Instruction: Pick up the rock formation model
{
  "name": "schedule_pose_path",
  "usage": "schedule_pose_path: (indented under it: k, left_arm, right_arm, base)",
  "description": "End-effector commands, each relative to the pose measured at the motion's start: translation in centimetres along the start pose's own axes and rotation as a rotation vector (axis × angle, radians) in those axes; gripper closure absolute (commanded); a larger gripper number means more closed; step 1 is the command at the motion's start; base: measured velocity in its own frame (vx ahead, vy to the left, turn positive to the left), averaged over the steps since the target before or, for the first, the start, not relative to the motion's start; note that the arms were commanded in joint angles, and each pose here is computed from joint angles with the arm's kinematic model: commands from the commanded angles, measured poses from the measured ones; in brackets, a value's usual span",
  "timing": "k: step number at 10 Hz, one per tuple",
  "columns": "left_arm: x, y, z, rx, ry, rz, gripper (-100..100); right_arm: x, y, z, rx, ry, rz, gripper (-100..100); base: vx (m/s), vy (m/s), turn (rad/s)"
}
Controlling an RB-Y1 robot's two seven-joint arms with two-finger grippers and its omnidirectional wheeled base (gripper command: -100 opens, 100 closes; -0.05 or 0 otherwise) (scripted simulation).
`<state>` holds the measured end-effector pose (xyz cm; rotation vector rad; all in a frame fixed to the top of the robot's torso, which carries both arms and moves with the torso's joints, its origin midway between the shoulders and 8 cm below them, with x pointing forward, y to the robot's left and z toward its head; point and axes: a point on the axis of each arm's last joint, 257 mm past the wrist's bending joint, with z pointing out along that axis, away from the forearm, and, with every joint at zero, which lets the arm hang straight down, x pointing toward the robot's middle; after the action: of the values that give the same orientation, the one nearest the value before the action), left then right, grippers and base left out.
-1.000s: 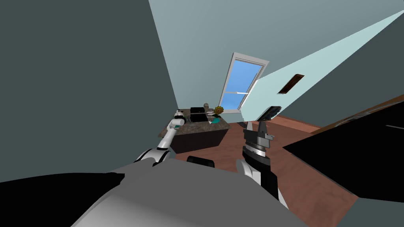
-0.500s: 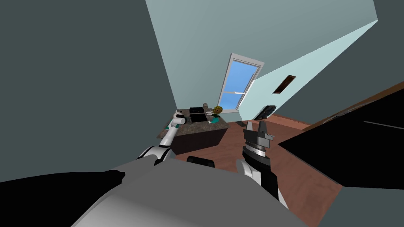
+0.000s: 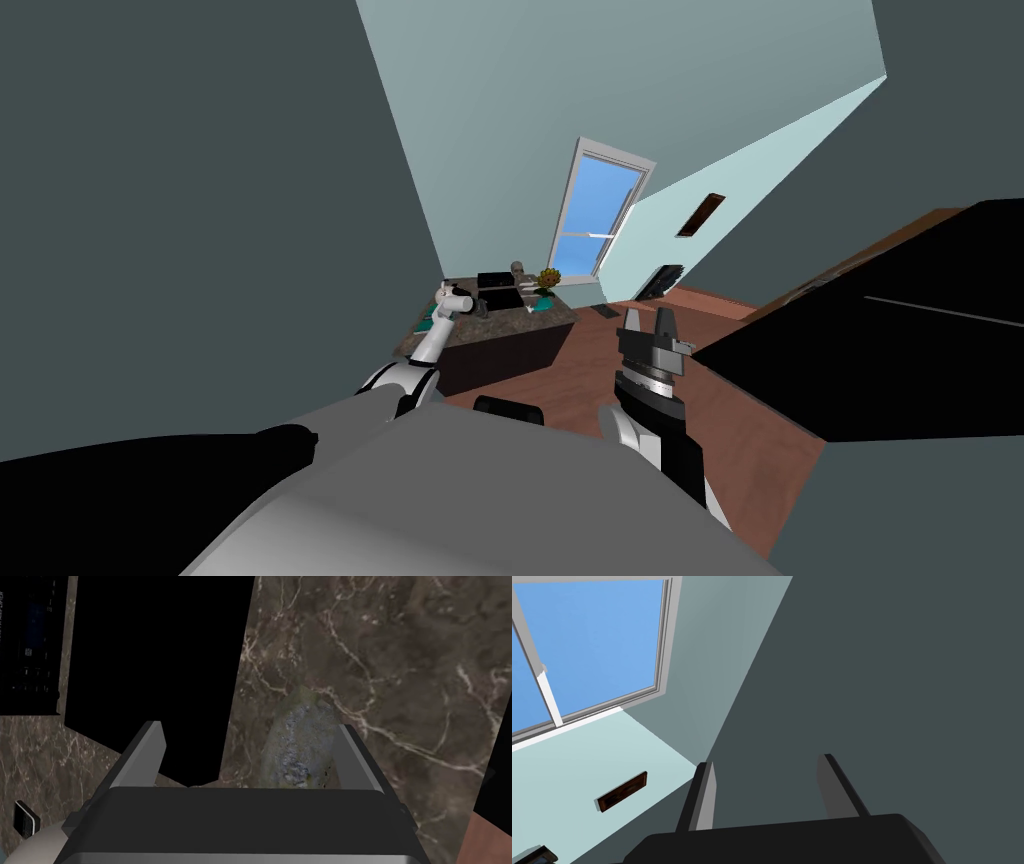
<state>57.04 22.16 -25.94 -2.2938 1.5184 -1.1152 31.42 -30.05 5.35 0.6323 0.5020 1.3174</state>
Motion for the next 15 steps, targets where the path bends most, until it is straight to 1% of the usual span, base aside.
schedule_pose_path:
  k: [1,5,6,7,8,10,11,13,15]
  left_arm:
    - [0.0,0.7,0.3,-0.054,-0.017,-0.012,-100]
    - [-0.6,2.9,0.5,-0.169,-0.068,-0.026,-100]
    - [-0.8,3.4,0.4,-0.188,-0.077,-0.026,-100]
    - [-1.1,3.9,0.4,-0.223,-0.098,-0.031,-100]
    - [-1.2,4.1,0.3,-0.233,-0.102,-0.031,-100]
    - [-2.1,5.2,0.1,-0.300,-0.151,-0.039,-100]
    - [-2.2,5.4,0.0,-0.308,-0.155,-0.039,-100]
    - [-3.5,6.4,-0.4,-0.364,-0.204,-0.045,-100]
    - [-4.8,7.3,-0.7,-0.407,-0.246,-0.052,-100]
  right_arm:
    - [0.0,0.0,0.0,0.000,0.000,0.000,0]
    - [0.0,0.0,0.0,0.000,0.000,0.000,0]
    - [0.0,0.0,0.0,0.000,0.000,0.000,0]
    - [0.0,0.0,0.0,0.000,0.000,0.000,0]
    - [0.0,0.0,0.0,0.000,0.000,0.000,0]
    - [0.0,0.0,0.0,0.000,0.000,0.000,0]
    - [0.0,0.0,0.0,0.000,0.000,0.000,0]
    - [0.0,0.0,0.0,0.000,0.000,0.000,0]
    - [0.0,0.0,0.0,0.000,0.000,0.000,0]
  base:
    - [0.005,0.048,-0.126]
    - [0.003,0.036,-0.073]
    - [0.008,0.029,-0.057]
    - [0.007,0.034,-0.107]
    - [0.009,0.036,-0.053]
    - [0.022,0.047,-0.087]
    - [0.027,0.042,-0.047]
    - [0.033,0.039,-0.062]
    - [0.049,0.053,-0.068]
